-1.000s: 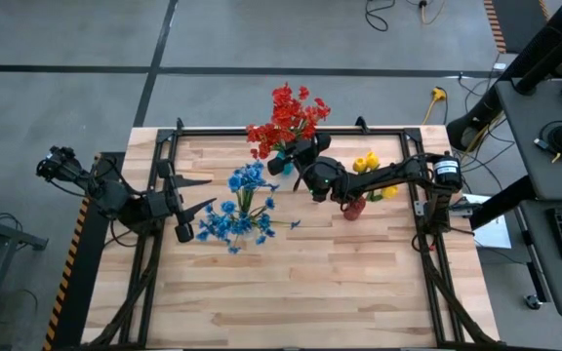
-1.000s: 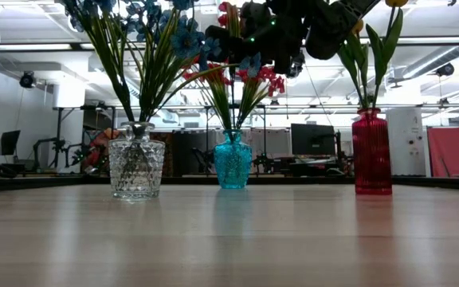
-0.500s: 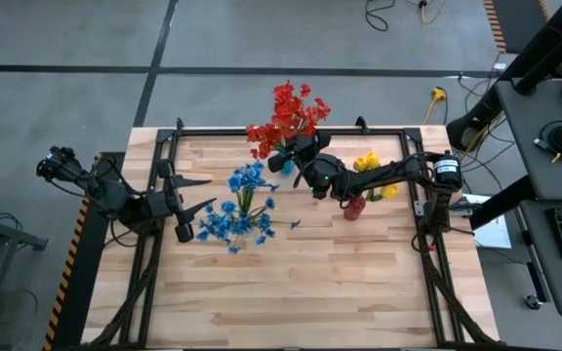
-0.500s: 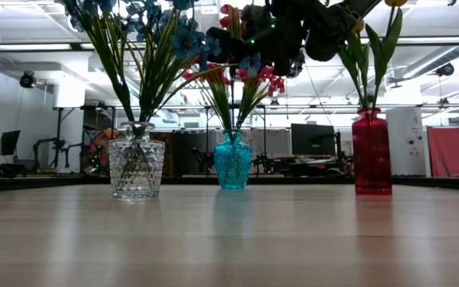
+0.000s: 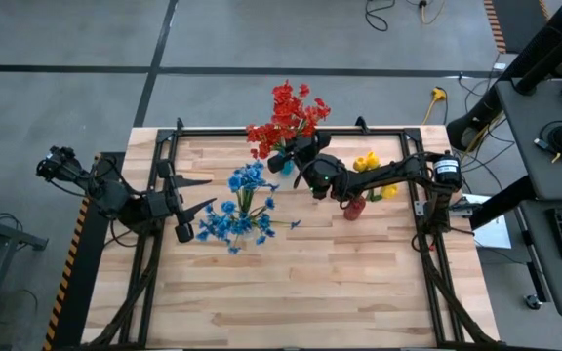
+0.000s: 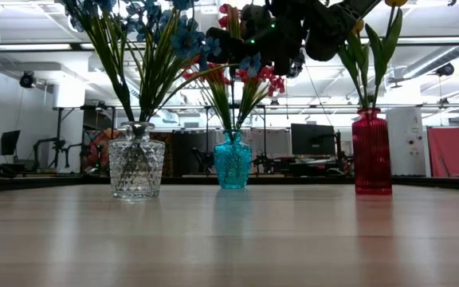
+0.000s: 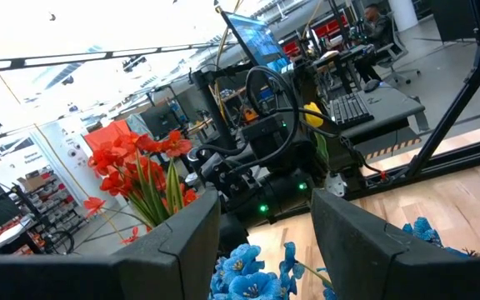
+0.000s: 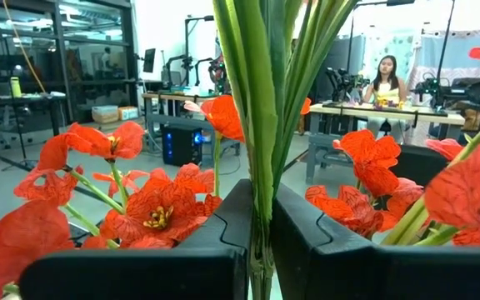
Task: Sort flowers into vase by color
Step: Put the red flowers into the blue vase
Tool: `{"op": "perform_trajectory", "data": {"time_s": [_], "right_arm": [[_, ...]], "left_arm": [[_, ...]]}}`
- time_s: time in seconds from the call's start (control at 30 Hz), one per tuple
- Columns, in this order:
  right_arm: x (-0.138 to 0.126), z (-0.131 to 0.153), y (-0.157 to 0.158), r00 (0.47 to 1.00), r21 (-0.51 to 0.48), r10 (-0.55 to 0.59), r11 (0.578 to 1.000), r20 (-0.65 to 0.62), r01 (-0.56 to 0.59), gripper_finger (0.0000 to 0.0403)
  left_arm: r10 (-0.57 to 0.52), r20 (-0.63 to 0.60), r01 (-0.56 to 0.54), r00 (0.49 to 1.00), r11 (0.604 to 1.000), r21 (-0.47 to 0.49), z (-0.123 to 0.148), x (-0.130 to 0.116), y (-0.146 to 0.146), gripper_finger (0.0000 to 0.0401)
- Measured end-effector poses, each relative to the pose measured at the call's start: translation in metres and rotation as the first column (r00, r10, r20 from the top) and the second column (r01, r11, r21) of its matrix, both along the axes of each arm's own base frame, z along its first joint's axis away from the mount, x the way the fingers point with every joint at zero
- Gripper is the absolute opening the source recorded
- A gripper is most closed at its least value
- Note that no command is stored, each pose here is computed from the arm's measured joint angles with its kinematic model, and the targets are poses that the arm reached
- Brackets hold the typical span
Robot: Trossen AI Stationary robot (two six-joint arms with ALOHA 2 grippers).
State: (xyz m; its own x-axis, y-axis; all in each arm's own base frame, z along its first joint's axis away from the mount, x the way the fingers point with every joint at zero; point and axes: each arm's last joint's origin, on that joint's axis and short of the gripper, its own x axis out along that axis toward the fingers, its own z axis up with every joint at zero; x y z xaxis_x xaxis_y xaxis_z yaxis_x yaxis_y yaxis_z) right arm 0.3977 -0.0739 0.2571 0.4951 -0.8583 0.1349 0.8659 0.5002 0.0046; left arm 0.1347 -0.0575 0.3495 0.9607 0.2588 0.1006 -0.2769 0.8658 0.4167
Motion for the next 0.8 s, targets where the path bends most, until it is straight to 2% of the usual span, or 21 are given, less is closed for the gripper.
{"op": "perform_trajectory", "data": {"time_s": [0.17, 0.5, 0.8], "right_arm": [[0.0000, -0.0002, 0.0000, 1.000, -0.002, -0.001, 1.000, -0.006, 0.001, 0.0040], [0.0003, -0.0026, -0.0002, 0.999, 0.003, -0.009, 1.000, -0.034, 0.009, 0.0130], [0.0017, -0.0042, 0.0059, 0.998, -0.004, 0.003, 1.000, -0.069, -0.003, 0.0186]], "left_arm": [[0.000, 0.000, 0.000, 1.000, 1.000, 0.000, 0.0000, 0.0000, 0.0001, 0.0172], [0.000, 0.000, 0.000, 1.000, 1.000, 0.000, 0.0000, 0.0000, 0.0000, 0.0172], [0.000, 0.000, 0.000, 1.000, 1.000, 0.000, 0.0000, 0.0000, 0.0000, 0.0172]]}}
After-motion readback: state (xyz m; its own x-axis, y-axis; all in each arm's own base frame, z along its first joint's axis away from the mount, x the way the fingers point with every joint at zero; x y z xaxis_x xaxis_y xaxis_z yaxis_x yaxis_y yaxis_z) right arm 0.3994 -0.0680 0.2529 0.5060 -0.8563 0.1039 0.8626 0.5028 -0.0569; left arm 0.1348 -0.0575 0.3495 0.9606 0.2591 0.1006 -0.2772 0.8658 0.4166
